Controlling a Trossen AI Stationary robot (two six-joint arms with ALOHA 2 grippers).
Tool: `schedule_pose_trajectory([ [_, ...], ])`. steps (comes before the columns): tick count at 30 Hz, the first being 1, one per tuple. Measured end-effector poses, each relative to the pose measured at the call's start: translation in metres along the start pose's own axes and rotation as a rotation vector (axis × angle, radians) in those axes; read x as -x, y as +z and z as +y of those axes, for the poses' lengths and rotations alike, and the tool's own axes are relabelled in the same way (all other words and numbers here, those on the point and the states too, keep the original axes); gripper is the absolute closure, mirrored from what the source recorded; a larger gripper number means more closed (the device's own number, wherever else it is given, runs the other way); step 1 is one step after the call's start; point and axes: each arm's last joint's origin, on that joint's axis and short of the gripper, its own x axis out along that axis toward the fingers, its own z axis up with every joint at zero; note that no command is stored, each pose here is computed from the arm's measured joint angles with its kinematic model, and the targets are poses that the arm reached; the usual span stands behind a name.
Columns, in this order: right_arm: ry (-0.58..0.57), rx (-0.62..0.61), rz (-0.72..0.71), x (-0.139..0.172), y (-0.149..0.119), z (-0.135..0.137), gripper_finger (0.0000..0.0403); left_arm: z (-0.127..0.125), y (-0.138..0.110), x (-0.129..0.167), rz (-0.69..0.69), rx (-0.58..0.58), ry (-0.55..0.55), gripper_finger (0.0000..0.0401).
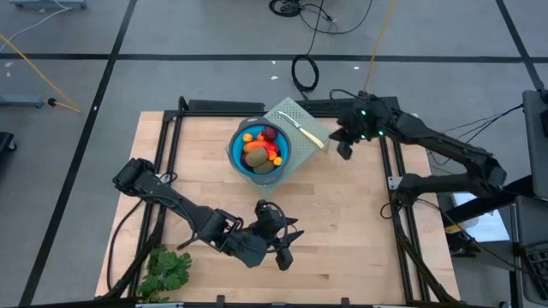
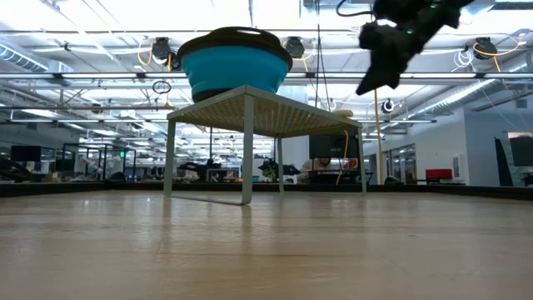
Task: Pick & Place Fruit
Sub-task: Put the knife on the shelf
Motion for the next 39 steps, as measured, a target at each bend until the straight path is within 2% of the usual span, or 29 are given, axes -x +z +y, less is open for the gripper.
schedule_pose_trajectory([
  [5, 0.014, 0.045, -0.02, 0.006, -0.027, 0.007, 0.0402, 0.004, -0.006, 0.0, 0.054, -0.006, 0.032, 0.024],
  [11, 0.042, 0.102, -0.045, -0.006, -0.051, 0.015, 0.0402, 0.007, -0.014, 0.004, 0.104, 0.019, 0.069, 0.024],
  [17, 0.026, 0.12, -0.059, -0.017, -0.056, 0.019, 0.0403, 0.007, -0.022, 0.006, 0.12, 0.042, 0.081, 0.024],
  [22, 0.031, 0.126, -0.076, -0.025, -0.052, 0.022, 0.0403, 0.014, -0.042, 0.002, 0.124, 0.092, 0.085, 0.024],
  [28, 0.035, 0.113, -0.075, -0.032, -0.051, 0.022, 0.0403, 0.023, -0.054, 0.018, 0.025, 0.132, -0.054, 0.024],
  [39, -0.041, 0.112, -0.095, -0.039, -0.047, 0.019, 0.0403, 0.074, -0.079, 0.056, -0.061, 0.109, -0.193, 0.024],
])
